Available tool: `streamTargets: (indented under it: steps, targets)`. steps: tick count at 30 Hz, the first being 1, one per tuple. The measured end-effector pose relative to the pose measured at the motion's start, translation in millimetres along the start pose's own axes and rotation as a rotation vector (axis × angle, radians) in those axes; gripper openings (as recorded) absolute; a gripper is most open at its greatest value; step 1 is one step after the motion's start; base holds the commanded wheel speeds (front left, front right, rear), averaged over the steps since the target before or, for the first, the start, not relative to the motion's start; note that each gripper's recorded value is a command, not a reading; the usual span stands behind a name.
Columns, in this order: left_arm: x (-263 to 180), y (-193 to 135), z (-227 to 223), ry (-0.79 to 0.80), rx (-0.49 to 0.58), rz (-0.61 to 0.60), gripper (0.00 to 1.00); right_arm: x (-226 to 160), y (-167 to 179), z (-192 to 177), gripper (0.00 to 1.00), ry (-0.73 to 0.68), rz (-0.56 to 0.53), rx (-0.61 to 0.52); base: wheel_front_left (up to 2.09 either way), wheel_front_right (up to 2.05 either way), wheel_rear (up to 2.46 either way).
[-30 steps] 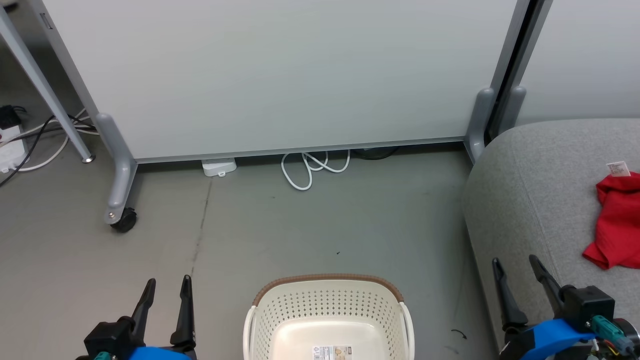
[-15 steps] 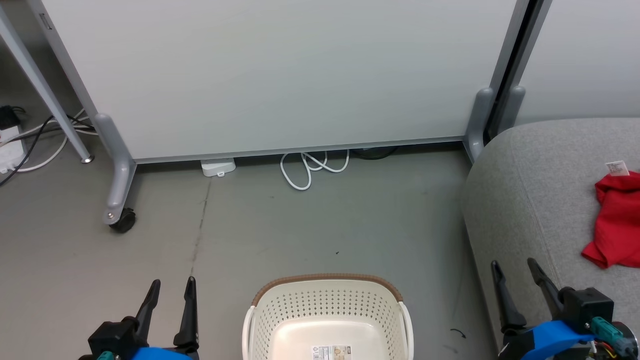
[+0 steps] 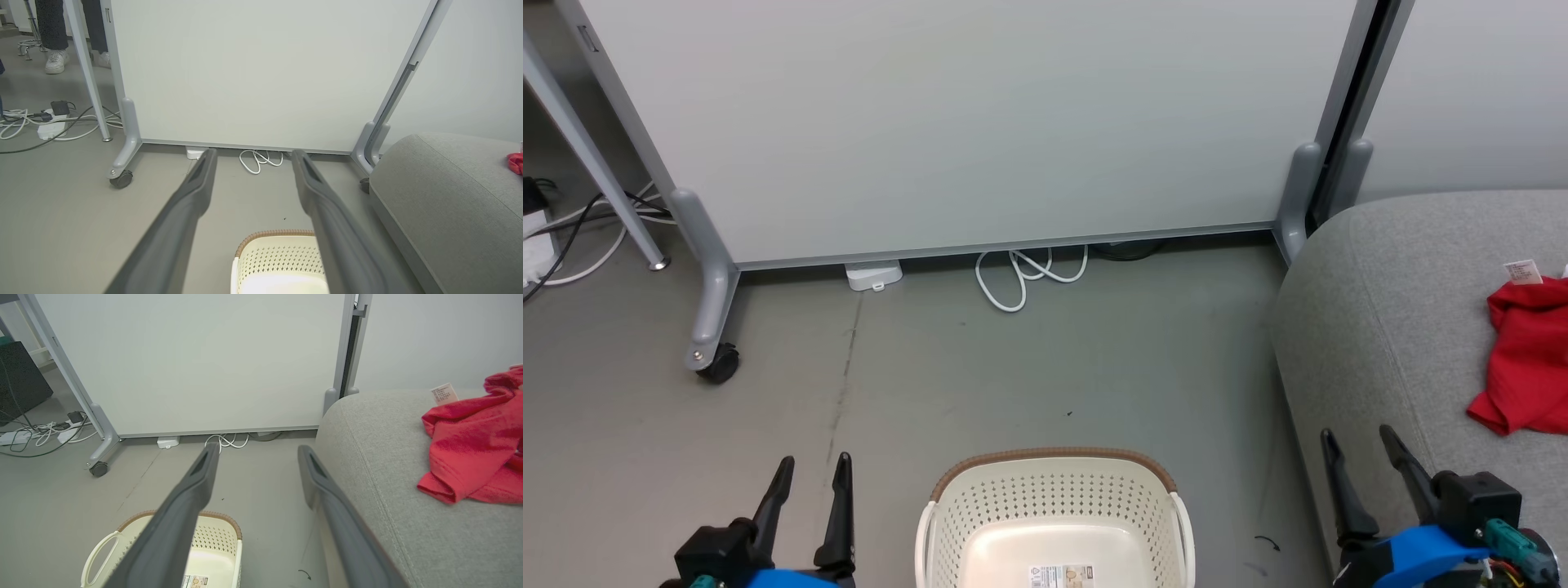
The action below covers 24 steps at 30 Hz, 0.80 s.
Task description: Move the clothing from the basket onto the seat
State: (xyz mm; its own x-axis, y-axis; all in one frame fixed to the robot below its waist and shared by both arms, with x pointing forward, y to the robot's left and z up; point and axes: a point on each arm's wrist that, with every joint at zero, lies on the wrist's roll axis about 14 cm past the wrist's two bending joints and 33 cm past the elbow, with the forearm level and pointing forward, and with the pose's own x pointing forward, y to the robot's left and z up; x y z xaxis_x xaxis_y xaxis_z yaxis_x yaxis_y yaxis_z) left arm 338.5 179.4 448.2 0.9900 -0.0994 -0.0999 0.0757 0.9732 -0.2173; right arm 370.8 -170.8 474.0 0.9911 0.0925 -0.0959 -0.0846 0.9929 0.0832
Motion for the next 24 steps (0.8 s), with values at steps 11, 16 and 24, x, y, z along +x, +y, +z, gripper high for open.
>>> streamTargets:
  steps: [11,16,24]
  targets:
    - [-14,1,-31,0.096,-0.096,0.04,0.0,-8,-4,-28,0.0,0.093,-0.027,0.085,0.0,0.0,0.0]
    - [-12,6,-28,0.092,-0.182,0.071,0.0,-8,-6,-27,0.0,0.089,-0.043,0.185,0.0,0.0,0.0]
    - [-7,10,-21,0.073,-0.31,0.103,0.0,-7,-9,-24,0.0,0.075,-0.061,0.331,0.0,0.0,0.0]
